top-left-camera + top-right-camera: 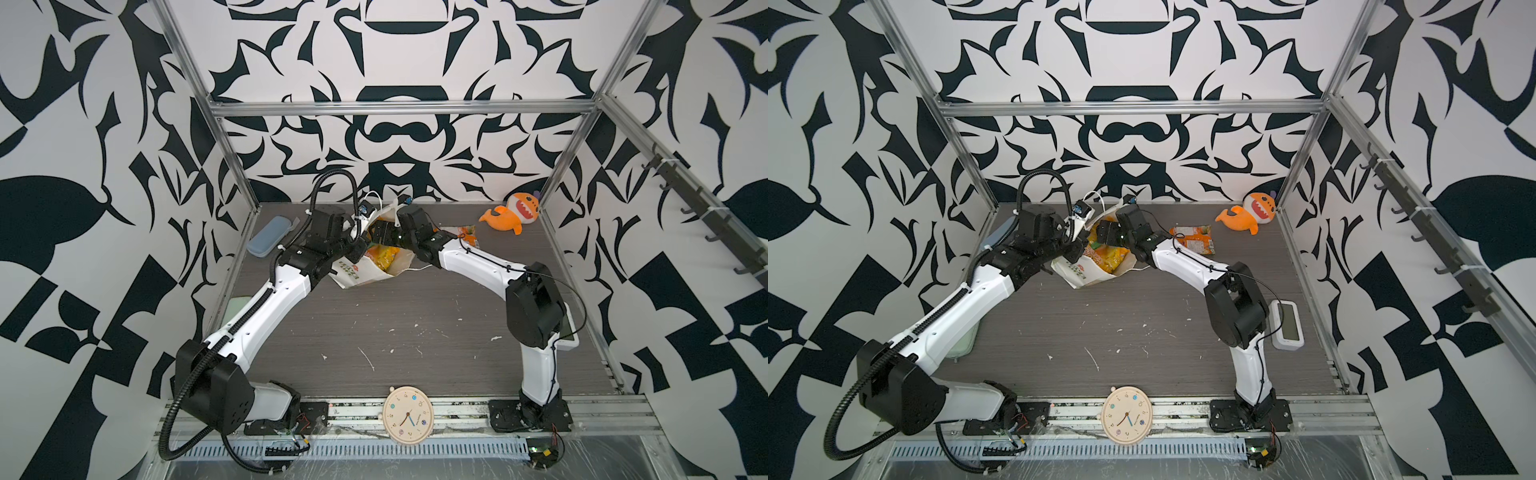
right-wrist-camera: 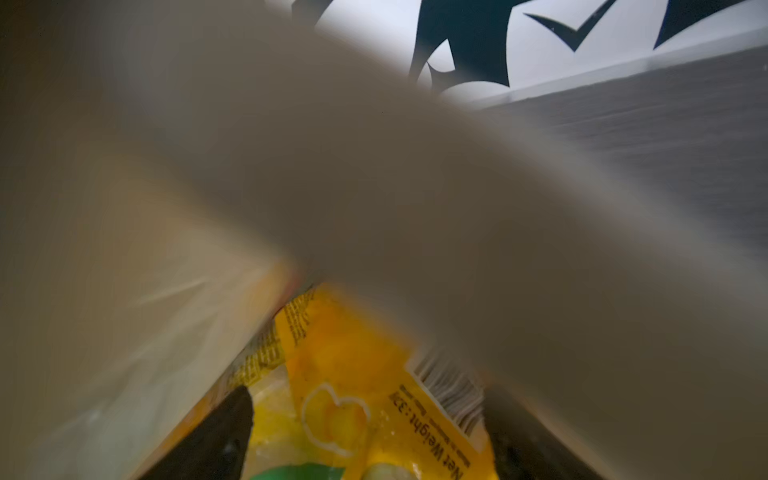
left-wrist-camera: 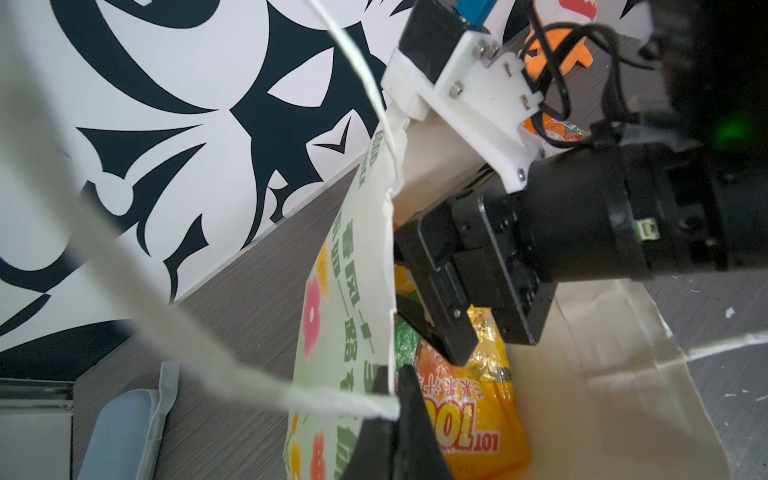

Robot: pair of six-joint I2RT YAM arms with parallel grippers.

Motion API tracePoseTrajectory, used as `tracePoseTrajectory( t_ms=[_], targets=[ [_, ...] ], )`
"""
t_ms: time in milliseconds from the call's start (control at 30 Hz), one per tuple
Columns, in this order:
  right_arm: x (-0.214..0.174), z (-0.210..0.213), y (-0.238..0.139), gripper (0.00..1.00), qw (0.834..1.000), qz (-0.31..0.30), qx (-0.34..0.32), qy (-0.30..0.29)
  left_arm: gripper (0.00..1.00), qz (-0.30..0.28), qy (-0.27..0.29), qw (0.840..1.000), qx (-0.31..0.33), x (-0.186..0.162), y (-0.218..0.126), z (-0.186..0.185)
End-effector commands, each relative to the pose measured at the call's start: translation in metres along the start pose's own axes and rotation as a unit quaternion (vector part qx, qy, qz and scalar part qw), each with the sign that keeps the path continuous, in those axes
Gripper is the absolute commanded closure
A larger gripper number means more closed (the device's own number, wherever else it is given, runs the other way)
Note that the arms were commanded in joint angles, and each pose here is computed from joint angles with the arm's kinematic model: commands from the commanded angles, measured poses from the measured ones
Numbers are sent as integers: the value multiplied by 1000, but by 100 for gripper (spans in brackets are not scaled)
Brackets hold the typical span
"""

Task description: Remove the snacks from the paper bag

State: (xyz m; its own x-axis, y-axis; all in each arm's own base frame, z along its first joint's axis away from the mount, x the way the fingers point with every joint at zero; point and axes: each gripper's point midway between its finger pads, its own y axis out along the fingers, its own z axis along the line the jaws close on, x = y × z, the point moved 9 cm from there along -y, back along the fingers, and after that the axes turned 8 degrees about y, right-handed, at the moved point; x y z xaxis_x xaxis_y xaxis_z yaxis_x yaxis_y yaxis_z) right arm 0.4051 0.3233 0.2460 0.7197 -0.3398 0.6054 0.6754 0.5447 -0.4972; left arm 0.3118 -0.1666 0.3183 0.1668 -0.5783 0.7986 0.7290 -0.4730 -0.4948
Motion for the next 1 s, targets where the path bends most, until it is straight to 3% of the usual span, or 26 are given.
tracePoseTrajectory(
  t_ms=[0,233,567,767,967],
  targets=[
    [13,17,-5,1,999,-26,-16,-13,100,-28,10,1000,-8,10,0,0],
    [15,28,11,1,999,-20,-38,-27,100,-26,11,1000,-12,9,1,0],
    [-12,8,44,1,996,7,-83,-30,100,-35,14,999,-12,13,0,1],
    [-36,-15,64,12,994,31,-106,-19,100,-32,14,999,-12,12,0,0],
    [-41,-13,66,24,996,41,-78,-13,100,-31,14,999,-10,12,-1,0]
  ],
)
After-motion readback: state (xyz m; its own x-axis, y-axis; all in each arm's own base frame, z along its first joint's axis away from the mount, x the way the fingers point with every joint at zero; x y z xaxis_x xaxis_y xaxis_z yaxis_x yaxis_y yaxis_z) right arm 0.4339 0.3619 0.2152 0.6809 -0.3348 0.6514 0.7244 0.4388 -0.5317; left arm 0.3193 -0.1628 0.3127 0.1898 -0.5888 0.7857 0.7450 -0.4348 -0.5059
